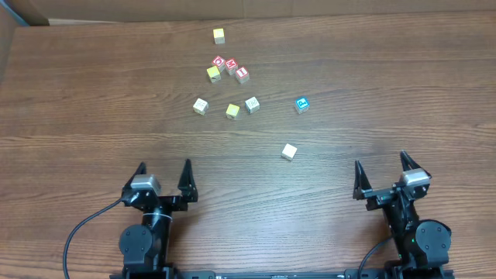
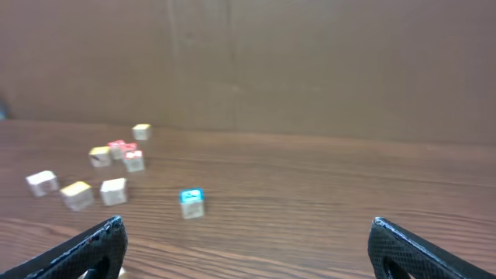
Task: Flip 5 blocks
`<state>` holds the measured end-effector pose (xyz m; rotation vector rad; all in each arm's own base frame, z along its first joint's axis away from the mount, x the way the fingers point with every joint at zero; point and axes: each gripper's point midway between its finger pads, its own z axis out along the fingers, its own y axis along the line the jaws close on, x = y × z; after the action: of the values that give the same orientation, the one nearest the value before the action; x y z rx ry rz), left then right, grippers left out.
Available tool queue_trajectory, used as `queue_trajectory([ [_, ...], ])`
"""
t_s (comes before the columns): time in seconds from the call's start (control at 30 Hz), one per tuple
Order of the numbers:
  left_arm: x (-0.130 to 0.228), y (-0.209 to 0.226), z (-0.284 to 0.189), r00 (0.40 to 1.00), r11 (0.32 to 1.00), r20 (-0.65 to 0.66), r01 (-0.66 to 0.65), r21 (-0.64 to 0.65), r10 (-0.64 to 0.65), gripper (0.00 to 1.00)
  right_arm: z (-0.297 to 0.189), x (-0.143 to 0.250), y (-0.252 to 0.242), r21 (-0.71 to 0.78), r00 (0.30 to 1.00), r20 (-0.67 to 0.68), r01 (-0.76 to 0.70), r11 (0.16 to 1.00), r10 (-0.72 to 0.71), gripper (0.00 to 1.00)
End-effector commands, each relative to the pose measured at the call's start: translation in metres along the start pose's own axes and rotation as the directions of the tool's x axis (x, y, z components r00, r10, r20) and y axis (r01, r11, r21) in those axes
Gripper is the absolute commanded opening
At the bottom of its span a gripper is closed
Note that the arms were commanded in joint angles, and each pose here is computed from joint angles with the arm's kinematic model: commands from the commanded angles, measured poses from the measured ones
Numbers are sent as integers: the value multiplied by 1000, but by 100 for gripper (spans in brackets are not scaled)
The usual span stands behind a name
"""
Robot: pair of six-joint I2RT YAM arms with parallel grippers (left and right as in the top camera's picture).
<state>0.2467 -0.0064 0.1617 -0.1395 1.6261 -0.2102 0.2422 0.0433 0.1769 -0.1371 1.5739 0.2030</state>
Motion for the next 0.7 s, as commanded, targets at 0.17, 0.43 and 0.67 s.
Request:
queue_trajectory([
  [0.17, -73, -60, -27, 993, 964, 117, -49, 261, 19, 100, -8, -38, 26, -149, 996, 78, -41, 988, 53, 100],
  [0.43, -159, -100, -92, 979, 925, 202, -104, 366, 31, 100, -46, -130, 50, -247, 978, 202, -7, 969, 59, 100],
  [0.67, -227, -120, -155, 935, 909, 354, -175, 377, 33, 100, -100, -196, 60, -251, 967, 249, 12, 968, 52, 100],
])
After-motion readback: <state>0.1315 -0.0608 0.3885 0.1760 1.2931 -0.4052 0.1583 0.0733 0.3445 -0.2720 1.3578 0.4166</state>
